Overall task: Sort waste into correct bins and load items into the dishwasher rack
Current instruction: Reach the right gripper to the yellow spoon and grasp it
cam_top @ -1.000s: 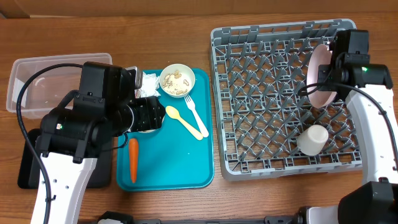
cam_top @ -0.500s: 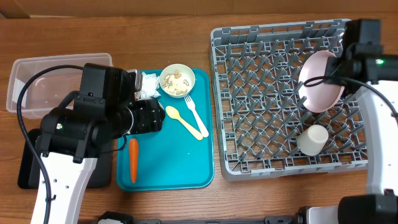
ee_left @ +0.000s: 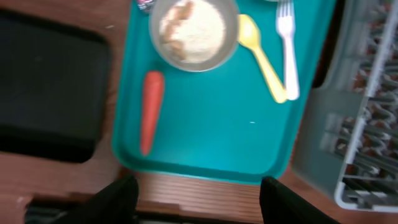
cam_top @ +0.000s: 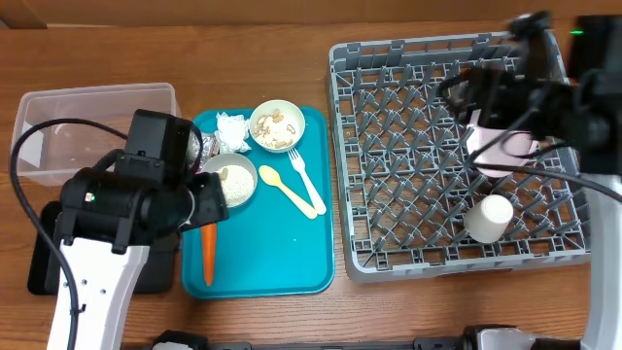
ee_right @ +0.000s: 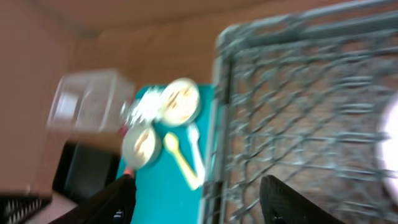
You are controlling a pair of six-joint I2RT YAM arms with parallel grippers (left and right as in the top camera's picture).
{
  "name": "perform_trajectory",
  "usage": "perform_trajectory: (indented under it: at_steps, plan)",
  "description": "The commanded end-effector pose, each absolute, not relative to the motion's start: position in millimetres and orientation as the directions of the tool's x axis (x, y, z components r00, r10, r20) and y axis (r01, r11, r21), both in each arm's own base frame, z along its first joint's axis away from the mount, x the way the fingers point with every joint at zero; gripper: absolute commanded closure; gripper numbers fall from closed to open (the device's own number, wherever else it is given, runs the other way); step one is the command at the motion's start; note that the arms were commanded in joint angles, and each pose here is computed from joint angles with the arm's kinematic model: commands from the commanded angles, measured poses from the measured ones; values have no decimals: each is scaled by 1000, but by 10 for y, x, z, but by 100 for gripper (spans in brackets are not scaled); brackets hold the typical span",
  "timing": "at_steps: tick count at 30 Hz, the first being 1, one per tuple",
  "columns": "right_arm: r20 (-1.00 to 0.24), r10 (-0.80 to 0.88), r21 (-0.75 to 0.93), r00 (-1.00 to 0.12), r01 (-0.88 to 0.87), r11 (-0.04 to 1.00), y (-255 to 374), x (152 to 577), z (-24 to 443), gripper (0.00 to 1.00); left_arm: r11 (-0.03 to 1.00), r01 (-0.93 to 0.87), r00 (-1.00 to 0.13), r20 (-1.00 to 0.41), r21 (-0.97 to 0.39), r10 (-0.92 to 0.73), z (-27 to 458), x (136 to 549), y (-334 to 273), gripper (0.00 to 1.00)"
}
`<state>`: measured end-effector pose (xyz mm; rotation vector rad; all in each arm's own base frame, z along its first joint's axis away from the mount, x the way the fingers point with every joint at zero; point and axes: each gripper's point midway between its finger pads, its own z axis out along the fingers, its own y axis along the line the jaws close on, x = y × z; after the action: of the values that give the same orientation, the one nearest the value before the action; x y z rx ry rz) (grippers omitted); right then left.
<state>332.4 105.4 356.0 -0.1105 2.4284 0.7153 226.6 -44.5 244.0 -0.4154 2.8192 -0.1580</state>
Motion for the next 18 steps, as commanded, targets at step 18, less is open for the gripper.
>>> perform_trajectory:
  at_steps: [18]
  plan:
    - [-221,-406,92,-887,-434,896,2885,3243,1283,39,888,-425,-692,-569,-178,-445,3510,1727,96,7]
